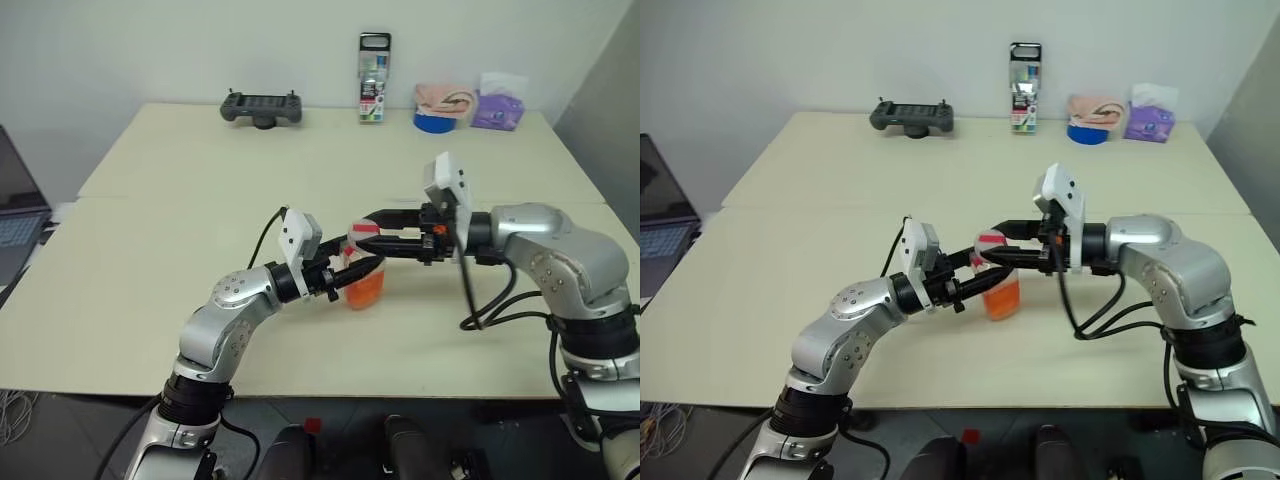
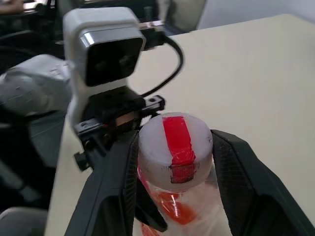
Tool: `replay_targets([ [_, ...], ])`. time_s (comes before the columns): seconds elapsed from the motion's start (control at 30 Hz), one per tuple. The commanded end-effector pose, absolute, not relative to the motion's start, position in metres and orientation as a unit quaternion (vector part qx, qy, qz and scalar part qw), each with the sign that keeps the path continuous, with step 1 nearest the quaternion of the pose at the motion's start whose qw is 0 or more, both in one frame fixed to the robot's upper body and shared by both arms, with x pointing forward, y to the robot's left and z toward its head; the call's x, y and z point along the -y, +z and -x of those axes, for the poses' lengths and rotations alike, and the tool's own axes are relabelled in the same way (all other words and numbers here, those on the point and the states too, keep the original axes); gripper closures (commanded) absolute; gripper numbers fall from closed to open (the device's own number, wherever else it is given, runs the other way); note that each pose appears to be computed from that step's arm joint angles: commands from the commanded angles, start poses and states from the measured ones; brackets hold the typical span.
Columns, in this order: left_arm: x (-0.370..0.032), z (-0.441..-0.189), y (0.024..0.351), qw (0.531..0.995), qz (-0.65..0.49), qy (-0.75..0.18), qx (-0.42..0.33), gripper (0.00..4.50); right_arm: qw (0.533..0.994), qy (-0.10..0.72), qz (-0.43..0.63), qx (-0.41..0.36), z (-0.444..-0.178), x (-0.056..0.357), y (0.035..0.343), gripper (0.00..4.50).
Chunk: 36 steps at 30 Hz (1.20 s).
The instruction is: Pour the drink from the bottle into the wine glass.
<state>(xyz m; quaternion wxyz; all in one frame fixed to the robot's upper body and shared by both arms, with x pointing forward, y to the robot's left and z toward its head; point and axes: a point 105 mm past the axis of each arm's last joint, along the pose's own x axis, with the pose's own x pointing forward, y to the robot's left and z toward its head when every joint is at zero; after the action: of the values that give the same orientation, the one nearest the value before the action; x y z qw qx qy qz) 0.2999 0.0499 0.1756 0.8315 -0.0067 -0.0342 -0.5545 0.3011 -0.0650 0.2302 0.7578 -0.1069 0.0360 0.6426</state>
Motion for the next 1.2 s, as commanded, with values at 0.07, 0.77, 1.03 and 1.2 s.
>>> replay_targets([
  [0.07,-0.067,-0.308,0.191,0.833,-0.007,-0.551,0.044,2.37,0.671,0.723,0.16,-0.022,-0.281,0.053,0.232,2.63],
  [0.77,-0.046,-0.322,0.192,0.8,-0.036,-0.595,0.061,2.37,0.829,0.53,0.172,0.052,-0.285,0.071,0.259,0.0],
  [1.03,-0.04,-0.325,0.2,0.783,-0.042,-0.616,0.073,2.37,0.901,0.419,0.106,0.037,-0.272,0.059,0.244,0.0],
  [1.2,-0.036,-0.325,0.195,0.776,-0.037,-0.625,0.07,2.37,0.937,0.341,0.063,0.034,-0.277,0.062,0.24,0.0],
])
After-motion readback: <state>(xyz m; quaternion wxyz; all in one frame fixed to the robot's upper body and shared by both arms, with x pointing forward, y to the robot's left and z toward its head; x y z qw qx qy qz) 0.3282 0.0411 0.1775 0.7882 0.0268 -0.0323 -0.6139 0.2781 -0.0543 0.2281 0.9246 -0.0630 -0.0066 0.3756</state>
